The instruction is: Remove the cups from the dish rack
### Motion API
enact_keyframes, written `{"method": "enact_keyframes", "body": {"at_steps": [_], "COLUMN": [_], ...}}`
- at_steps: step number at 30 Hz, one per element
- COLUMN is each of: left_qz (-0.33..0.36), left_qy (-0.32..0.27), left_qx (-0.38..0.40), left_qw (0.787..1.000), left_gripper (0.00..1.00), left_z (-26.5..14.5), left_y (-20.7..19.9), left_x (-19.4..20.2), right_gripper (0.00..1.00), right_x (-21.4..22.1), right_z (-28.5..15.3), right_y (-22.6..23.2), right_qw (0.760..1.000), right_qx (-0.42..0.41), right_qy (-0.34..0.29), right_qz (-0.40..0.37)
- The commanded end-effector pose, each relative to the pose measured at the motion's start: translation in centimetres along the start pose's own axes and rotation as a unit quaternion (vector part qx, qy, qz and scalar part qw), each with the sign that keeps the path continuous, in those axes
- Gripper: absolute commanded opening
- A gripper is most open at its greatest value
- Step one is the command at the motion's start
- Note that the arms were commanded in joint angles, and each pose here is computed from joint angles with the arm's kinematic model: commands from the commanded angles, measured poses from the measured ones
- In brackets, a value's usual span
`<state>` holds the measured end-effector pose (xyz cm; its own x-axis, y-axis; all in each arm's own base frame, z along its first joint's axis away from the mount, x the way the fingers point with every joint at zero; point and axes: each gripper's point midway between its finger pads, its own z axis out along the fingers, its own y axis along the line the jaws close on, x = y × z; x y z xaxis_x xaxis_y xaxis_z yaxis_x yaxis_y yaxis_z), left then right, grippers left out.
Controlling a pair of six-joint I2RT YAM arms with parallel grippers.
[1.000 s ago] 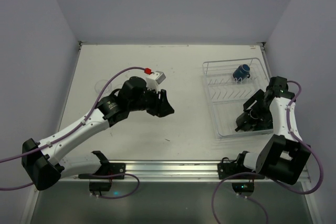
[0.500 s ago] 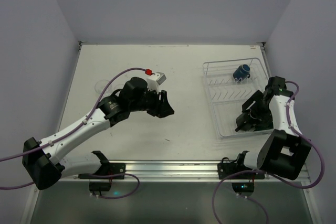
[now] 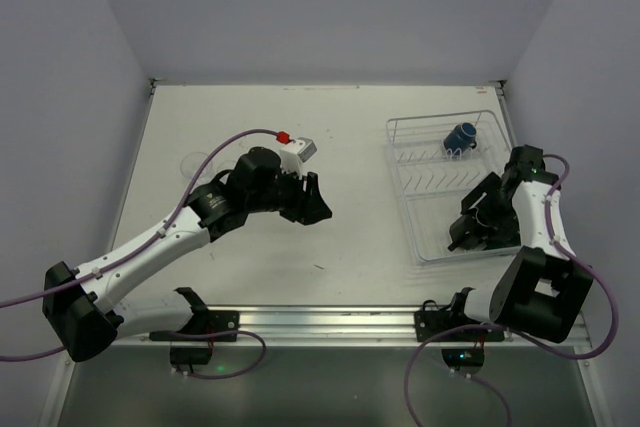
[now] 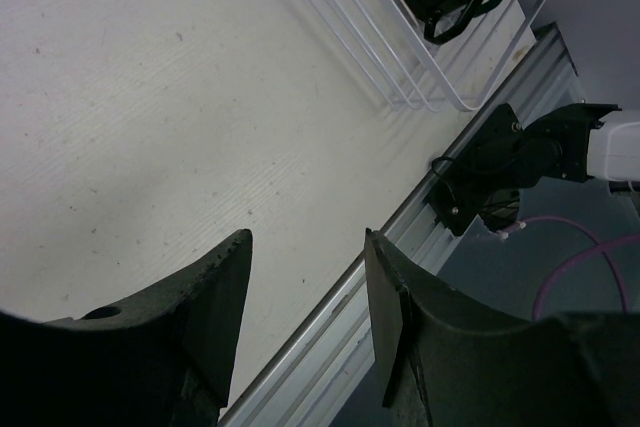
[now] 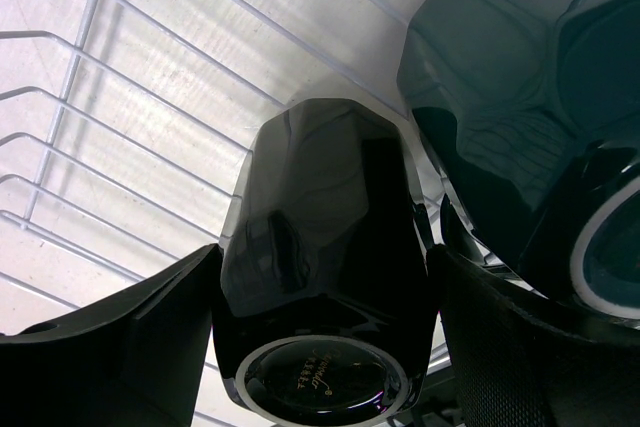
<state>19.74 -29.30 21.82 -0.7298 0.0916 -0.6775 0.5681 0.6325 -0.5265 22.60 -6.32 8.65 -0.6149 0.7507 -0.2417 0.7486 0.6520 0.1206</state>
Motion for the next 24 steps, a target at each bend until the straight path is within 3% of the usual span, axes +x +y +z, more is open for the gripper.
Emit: {"method": "enact_keyframes", "body": {"at_steps": [1, 3, 4, 5, 24], "left_qz": [0.014, 0.014, 0.014, 0.014, 0.000], "left_qy": [-0.007, -0.007, -0.007, -0.006, -0.010], "left_qx": [0.018, 0.017, 0.017, 0.017, -0.001], "left_qw": [1.000, 1.000, 1.000, 1.000, 1.000], "left_gripper": [0.53, 0.53, 0.53, 0.53, 0.53], "left_z": [0.2, 0.2, 0.2, 0.2, 1.0], "left_y": [-0.7, -0.6, -0.6, -0.6, -0.4], "left_x": [-0.3, -0.3, -0.2, -0.2, -1.4], "right_gripper": [0.37, 0.19, 0.04, 0.00, 0.00], "right_x": [-0.9, -0.9, -1.0, -1.1, -2.3], "right_z": [-0.4, -0.6, -0.9, -1.0, -4.8], "right_y": [0.0, 0.3, 0.6, 0.6, 4.6], "right_qw": [1.000, 0.999, 0.999, 0.999, 0.996], "right_qx": [0.008, 0.007, 0.003, 0.003, -0.031], "right_qy": [-0.025, -0.025, -0.029, -0.030, -0.059], "right_qz": [-0.017, -0.021, -0.022, -0.022, -0.061]}}
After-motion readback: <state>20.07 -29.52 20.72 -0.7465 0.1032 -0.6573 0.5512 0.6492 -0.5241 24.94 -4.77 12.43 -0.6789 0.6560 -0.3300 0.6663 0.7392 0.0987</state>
